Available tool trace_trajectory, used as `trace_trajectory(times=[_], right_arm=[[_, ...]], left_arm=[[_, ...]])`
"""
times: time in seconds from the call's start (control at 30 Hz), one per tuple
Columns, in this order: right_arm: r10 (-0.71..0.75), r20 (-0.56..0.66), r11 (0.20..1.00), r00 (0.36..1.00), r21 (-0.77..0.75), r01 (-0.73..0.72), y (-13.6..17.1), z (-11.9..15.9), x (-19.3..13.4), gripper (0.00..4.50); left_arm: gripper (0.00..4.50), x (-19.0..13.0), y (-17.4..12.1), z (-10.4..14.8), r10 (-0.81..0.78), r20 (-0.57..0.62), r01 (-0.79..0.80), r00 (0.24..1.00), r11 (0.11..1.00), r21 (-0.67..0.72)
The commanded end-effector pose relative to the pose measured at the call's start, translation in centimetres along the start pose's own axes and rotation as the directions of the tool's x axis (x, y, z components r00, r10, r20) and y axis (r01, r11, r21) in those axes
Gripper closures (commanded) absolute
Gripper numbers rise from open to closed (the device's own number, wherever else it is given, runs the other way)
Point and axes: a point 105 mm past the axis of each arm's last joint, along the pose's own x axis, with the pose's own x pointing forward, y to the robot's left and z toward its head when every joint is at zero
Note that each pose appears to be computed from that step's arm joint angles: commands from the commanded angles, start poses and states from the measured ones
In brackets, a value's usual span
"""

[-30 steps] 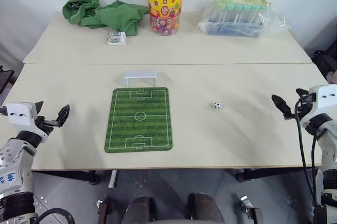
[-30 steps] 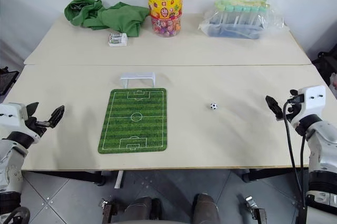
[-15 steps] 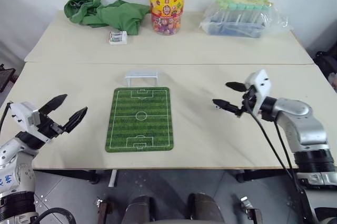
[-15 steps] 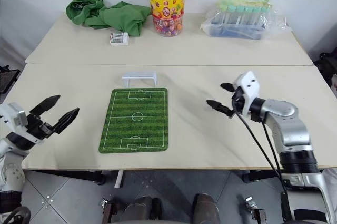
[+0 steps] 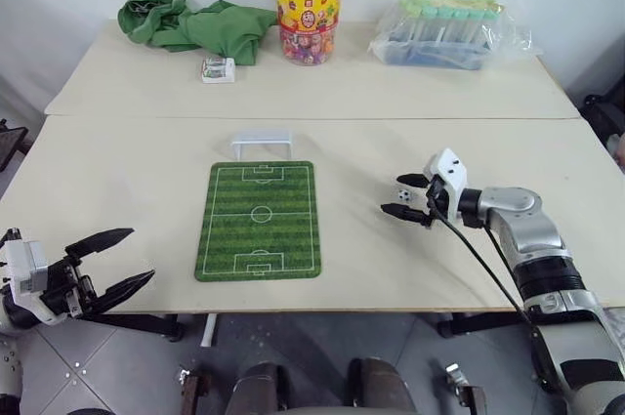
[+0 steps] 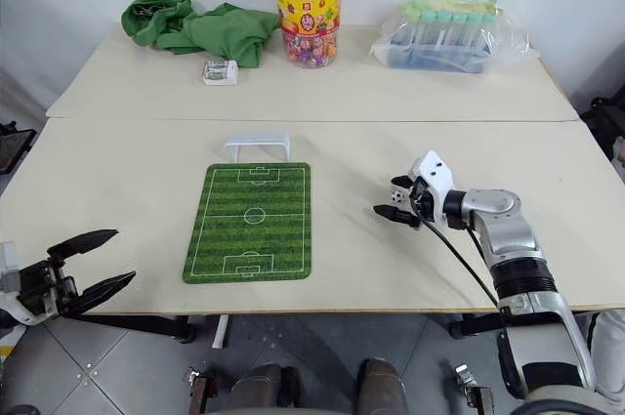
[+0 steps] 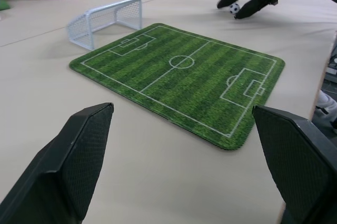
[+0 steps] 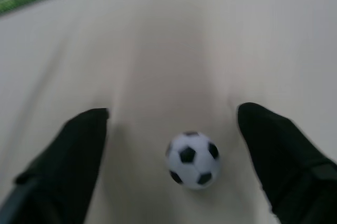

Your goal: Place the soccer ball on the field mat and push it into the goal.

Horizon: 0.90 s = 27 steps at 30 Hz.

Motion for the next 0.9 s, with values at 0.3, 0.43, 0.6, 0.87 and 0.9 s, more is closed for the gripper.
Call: trace_trajectory(times=[0.3,0.43,0.6,0.87,0.9], right_arm=[[-0.025,0.027,0.999,0.999,-0.033,0.026,-0.9,0.1,-1.0,3.66],[0.058,0.096,0.994,0.994,-0.093,-0.05,0.7,3.6,-0.1,3.66],[0.324,0.181,0.935,0.929,-0.213,-0.285,7.8,9.5,2.9,3.66],[0.636,0.082,0.742,0.767,-0.339,-0.578,18.9,11.3,7.9,3.66],[0.654,0.078,0.723,0.753,-0.36,-0.59,19.8,11.5,8.5,3.66]], left_arm=[[0.0,-0.5,1.1,0.9,0.046,0.025,-0.048,0.999,0.997,0.054],[0.0,-0.5,0.5,0.4,-0.023,0.002,0.023,1.0,0.999,0.05],[0.0,-1.0,0.1,-0.6,-0.095,-0.03,0.096,0.995,0.995,0.035],[0.0,0.1,0.4,-1.5,-0.118,-0.024,0.119,0.993,0.992,0.043],[0.0,0.3,0.3,-1.5,-0.124,-0.021,0.124,0.992,0.991,0.044]])
